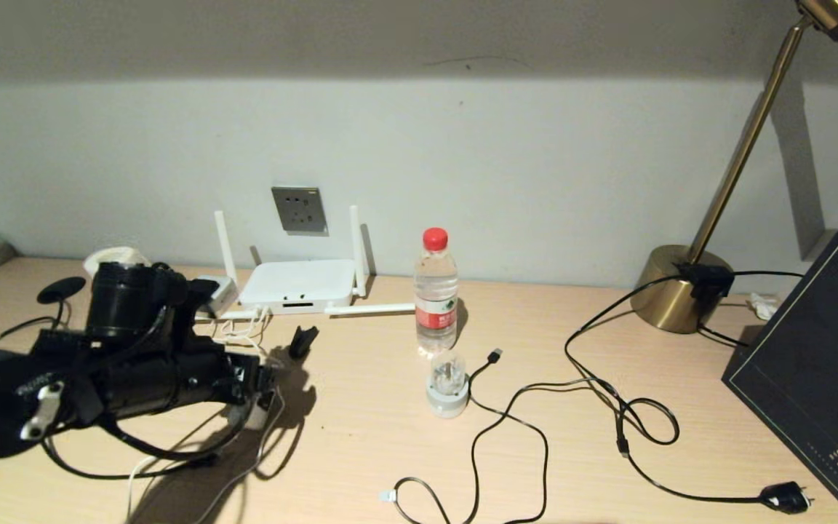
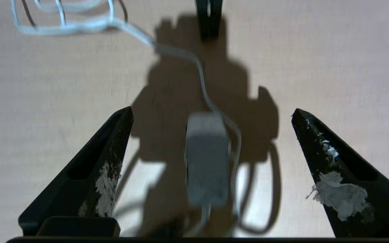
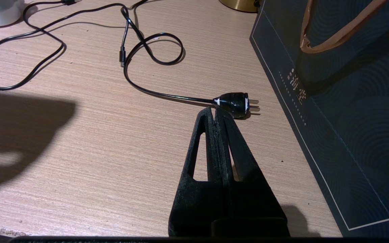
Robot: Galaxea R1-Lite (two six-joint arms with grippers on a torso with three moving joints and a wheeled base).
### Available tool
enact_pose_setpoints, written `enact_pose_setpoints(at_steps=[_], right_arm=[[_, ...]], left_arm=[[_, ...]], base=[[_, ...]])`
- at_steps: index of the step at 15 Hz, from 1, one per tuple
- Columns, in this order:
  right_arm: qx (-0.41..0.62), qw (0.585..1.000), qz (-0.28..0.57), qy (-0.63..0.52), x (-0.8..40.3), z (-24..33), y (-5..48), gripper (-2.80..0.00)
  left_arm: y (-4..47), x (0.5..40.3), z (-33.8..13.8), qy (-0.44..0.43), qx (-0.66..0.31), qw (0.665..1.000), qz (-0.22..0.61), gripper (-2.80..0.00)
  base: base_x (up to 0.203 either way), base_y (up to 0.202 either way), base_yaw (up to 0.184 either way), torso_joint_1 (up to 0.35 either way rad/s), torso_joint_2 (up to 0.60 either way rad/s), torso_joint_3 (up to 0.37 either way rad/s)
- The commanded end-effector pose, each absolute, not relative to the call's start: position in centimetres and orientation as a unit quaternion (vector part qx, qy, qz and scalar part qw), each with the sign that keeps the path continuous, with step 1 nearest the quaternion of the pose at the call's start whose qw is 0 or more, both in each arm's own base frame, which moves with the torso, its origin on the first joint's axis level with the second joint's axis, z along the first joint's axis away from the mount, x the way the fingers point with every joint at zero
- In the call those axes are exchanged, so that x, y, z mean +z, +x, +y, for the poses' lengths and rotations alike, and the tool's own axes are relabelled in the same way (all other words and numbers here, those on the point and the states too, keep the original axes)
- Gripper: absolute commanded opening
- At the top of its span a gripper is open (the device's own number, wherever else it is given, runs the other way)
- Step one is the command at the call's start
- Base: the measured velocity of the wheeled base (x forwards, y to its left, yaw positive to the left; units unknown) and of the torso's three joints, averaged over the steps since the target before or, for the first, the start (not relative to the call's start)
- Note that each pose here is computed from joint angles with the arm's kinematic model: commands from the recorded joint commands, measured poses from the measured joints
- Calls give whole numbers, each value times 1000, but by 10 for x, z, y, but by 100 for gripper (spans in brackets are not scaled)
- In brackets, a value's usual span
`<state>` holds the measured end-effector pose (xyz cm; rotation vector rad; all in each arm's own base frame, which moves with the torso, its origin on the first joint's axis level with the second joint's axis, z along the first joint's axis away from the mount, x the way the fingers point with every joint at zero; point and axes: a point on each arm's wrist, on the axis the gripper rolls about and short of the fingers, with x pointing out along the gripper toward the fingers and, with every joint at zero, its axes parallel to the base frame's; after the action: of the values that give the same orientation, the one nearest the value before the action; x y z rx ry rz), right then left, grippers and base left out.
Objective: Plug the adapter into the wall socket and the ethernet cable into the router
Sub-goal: Pick up plug
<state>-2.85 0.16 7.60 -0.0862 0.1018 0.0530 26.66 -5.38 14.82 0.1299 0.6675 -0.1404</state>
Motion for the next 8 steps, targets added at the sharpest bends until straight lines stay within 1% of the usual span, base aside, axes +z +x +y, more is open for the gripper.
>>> enact_pose_setpoints(at_steps=[1, 8], right_arm=[[27, 997, 52, -43, 76, 2, -28, -280], [27, 997, 52, -43, 76, 2, -28, -280]], left_arm=[[260, 158, -52, 67, -68, 938, 334, 0], [255, 145, -52, 68, -81, 925, 364, 0]], base=[[0, 0, 0, 0, 0, 0], [0, 0, 0, 0, 0, 0]])
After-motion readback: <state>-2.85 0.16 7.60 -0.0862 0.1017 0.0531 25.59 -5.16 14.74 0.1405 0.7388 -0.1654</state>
